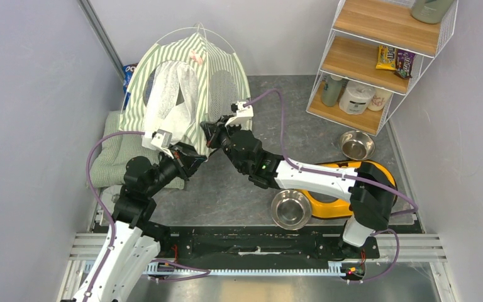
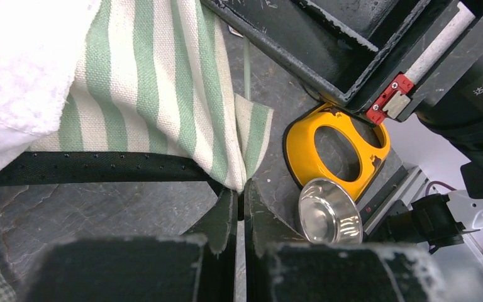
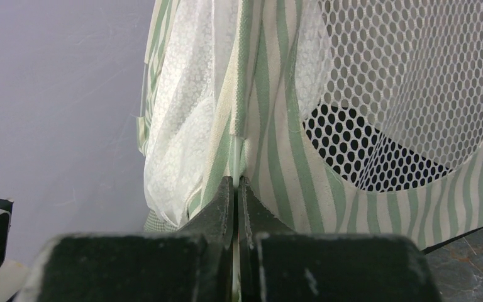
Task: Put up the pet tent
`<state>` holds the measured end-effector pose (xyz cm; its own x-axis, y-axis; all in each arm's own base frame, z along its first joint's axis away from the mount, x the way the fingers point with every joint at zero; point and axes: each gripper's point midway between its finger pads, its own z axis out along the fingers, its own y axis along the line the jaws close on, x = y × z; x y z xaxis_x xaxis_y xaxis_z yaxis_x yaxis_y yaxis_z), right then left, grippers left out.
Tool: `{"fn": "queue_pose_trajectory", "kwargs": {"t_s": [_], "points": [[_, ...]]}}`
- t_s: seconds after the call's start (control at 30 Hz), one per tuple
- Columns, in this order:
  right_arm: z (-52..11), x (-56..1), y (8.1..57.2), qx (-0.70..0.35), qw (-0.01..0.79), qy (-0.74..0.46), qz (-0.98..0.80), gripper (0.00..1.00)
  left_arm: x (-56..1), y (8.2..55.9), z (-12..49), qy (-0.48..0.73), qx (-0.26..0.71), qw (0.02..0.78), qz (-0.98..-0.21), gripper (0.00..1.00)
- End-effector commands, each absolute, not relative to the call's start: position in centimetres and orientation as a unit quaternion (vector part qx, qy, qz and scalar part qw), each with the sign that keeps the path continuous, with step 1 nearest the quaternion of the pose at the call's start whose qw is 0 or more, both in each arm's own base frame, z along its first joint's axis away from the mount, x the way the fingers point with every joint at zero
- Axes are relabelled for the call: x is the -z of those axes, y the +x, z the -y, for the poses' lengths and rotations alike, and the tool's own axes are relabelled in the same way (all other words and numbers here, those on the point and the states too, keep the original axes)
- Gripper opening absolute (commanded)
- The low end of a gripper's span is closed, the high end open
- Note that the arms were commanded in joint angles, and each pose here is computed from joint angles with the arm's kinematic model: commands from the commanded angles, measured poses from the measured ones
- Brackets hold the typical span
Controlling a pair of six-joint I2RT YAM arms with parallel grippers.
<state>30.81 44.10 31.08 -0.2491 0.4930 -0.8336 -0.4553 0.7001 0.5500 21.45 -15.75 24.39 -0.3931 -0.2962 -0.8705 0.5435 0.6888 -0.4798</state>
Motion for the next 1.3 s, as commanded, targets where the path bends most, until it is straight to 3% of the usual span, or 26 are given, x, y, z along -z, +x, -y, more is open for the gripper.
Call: {"fn": "queue_pose_trajectory", "kwargs": {"t_s": [0.0,0.5,1.13,1.2,1.27], "points": [[-42.6,-35.6,32.6,-0.395,0.656,0.076,-0.638,0.00,-26.1,19.5,17.0,0.122,0.424,0.531,-0.723,0.02],[-43.3,-31.2,29.7,-0.383,0.627,0.036,-0.678,0.00,-27.9,20.5,16.1,0.090,0.408,0.568,-0.709,0.02],[-45.1,-30.6,29.1,-0.369,0.630,0.006,-0.683,0.00,-28.9,19.9,16.3,0.094,0.420,0.565,-0.704,0.02],[-44.6,-29.9,28.9,-0.355,0.630,-0.005,-0.690,0.00,-28.8,19.9,15.8,0.084,0.405,0.561,-0.717,0.04],[-44.1,-28.9,28.6,-0.342,0.627,-0.022,-0.699,0.00,-28.8,19.6,15.4,0.079,0.396,0.555,-0.727,0.14]]}}
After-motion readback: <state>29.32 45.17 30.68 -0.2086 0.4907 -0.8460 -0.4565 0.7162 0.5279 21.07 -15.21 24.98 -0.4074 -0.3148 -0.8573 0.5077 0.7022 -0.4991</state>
